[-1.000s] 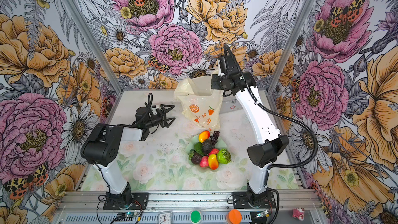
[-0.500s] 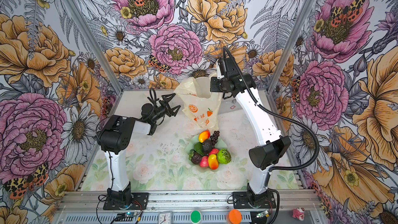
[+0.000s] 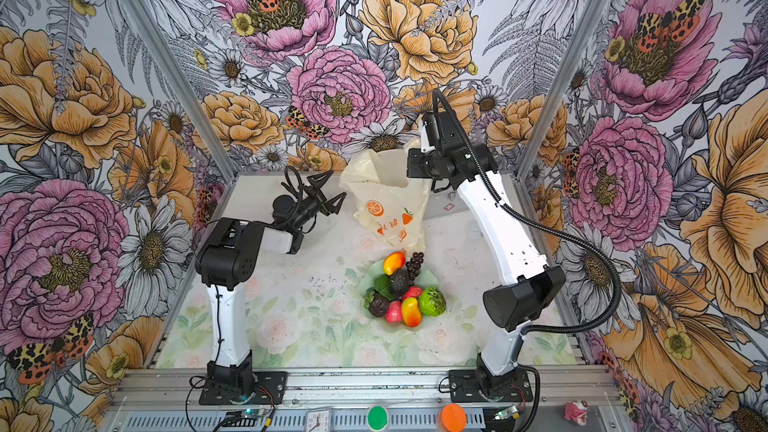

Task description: Place the fruits into the plastic bag

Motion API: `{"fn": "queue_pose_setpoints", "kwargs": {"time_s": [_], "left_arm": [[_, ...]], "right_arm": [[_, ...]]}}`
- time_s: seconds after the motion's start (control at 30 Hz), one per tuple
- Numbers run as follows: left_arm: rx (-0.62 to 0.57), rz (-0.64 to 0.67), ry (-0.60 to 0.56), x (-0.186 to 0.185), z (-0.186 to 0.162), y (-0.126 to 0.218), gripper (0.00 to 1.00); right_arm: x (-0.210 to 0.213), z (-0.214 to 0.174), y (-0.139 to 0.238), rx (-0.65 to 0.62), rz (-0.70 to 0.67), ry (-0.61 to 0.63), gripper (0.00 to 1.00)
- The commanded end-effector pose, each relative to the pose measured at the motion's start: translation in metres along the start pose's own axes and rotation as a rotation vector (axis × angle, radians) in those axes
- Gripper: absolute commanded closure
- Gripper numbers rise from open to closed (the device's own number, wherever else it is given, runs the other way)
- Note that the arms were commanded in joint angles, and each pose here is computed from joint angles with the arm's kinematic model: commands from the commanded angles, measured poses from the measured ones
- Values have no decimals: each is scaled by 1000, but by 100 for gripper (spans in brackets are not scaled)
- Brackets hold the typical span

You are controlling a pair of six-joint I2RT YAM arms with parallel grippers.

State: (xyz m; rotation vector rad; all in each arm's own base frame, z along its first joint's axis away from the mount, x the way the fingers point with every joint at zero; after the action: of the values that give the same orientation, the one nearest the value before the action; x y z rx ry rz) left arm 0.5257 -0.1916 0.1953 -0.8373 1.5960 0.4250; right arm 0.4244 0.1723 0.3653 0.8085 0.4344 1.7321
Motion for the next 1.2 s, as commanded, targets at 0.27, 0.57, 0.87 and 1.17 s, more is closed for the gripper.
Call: {"fn": "queue_pose_setpoints", "kwargs": {"time_s": [0.27,0.57,0.87,1.17], "left_arm": [[99,-6,11,-6,-24,-22,1],[34,183,36,35,-13,37,1],[92,60,45,12,-40,-8,1],[91,29,69,5,-41,-25,1]], "right_arm": [[6,8,19,-50,30,-5,100],[8,11,19,-58,45,-11,100],[11,8,16,-43,60,-14,100],[10,4,19,-44,59,-15,100]]}}
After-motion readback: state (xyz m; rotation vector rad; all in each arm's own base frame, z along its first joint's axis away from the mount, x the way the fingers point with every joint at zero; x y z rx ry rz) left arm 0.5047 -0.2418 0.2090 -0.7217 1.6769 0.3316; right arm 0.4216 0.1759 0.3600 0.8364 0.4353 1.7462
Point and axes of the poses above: each gripper's point midway between its finger pads, its own y axis back along the fingers, its own x axis along the line the jaws close on, z = x × y, the point moved 1 cm from there along y, back along the fingers, and after that the axes turned 5 degrees about -y, right-handed, at the moved point
